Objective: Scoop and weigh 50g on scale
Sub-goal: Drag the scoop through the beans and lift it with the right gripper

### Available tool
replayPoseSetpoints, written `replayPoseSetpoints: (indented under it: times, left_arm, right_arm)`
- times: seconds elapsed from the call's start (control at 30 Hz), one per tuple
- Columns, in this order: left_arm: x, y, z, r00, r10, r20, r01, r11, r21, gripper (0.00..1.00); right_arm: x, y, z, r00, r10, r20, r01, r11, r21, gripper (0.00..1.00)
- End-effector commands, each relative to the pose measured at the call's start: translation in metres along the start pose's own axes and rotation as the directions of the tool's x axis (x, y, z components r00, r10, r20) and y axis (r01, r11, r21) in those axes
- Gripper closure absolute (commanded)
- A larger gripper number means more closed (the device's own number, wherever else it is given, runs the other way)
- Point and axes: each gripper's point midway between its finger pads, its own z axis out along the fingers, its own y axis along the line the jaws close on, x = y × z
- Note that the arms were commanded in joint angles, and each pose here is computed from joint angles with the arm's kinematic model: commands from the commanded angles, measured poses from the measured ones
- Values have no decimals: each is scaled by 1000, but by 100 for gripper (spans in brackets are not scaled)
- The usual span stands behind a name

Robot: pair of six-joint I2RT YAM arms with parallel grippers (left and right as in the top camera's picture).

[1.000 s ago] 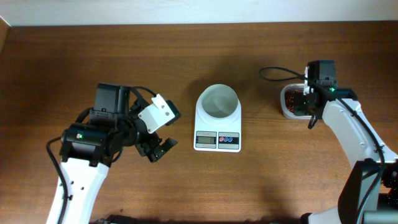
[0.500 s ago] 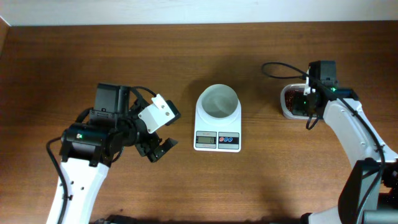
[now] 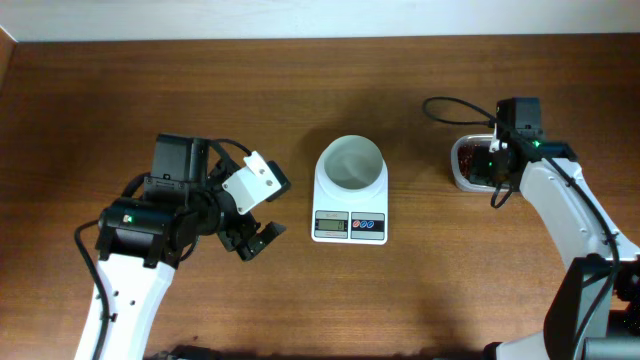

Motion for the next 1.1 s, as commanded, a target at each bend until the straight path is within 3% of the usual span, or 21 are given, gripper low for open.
replayPoseSetpoints:
  times: [0.0,0.13,0.63,0.87,1.07]
  left_arm:
    - [-7,2,-4,1000,-6,23,6,1000,0,1]
    - [-7,2,-4,1000,-6,23,6,1000,0,1]
    - [-7,2,-4,1000,-6,23,6,1000,0,1]
    - [-7,2,-4,1000,-6,23,6,1000,0,1]
    - [-7,2,-4,1000,-6,23,6,1000,0,1]
  right_arm:
    - [10,13,7,999,20,-45,-23,998,-66,96]
    - [10,13,7,996,71,-49,-74,995,-64,96]
    - [13,-8,9,997,34,-70,-38,998,-51,96]
    - [6,-20,5,978,187,-97,-206,939,-275,96]
    - [-1,-37,-7,944,307,-119,-327,838,-437,96]
